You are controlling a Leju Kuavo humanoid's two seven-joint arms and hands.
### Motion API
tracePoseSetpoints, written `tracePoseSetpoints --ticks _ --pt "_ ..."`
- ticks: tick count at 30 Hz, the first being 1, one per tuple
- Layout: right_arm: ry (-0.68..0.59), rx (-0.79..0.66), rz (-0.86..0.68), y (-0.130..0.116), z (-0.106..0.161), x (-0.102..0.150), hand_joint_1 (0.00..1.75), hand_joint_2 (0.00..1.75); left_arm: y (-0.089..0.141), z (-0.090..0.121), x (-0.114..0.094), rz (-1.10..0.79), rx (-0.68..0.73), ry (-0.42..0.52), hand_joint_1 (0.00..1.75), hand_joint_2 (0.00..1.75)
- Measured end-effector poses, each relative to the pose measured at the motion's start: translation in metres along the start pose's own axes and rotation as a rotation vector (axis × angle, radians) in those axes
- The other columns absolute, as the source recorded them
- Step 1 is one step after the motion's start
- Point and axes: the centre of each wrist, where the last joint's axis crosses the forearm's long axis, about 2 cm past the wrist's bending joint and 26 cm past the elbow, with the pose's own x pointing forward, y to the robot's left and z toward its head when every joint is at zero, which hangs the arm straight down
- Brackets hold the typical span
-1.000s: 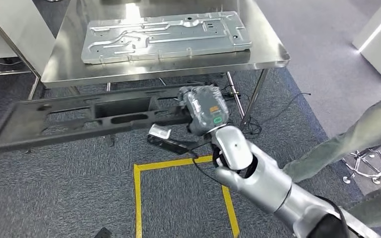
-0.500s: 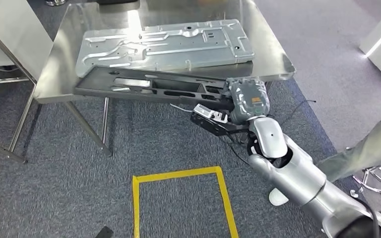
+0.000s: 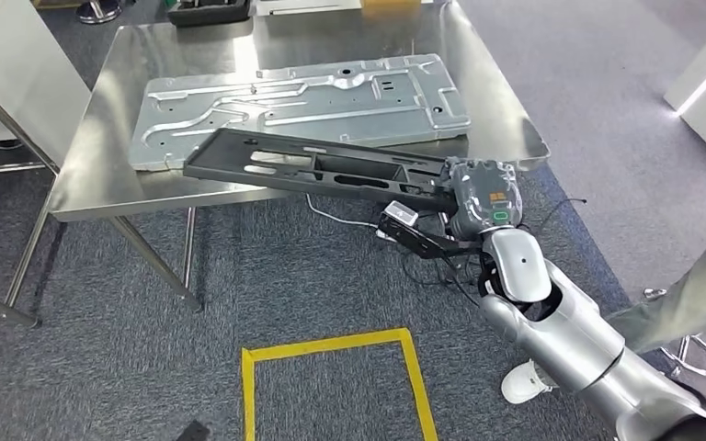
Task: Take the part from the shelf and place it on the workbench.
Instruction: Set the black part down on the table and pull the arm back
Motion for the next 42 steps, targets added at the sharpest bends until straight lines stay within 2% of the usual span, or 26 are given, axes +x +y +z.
tracePoseSetpoints --ticks 8,20,30,38,42 --pt "0.007 -0.003 0.033 0.004 0.009 -0.009 1.75 1.75 0.001 0.0 0.001 0.007 0.002 -0.006 0.0 1.75" --pt "-0.063 -0.029 0.16 0.009 0.016 -0.012 1.75 1.75 0.003 -0.001 0.005 0.0 0.005 -0.014 0.0 1.75" --pt "-0.133 0.036 0.281 0.016 0.025 -0.014 1.75 1.75 0.008 -0.002 0.0 -0.027 0.007 0.032 0.0 1.75" --pt "-0.148 0.107 0.382 0.023 0.038 -0.029 1.75 1.75 0.03 -0.004 -0.011 -0.059 0.03 0.123 0.0 1.75" --pt "-0.148 0.13 0.448 0.022 0.043 -0.04 1.75 1.75 0.051 -0.006 -0.018 -0.059 0.074 0.184 0.0 1.75"
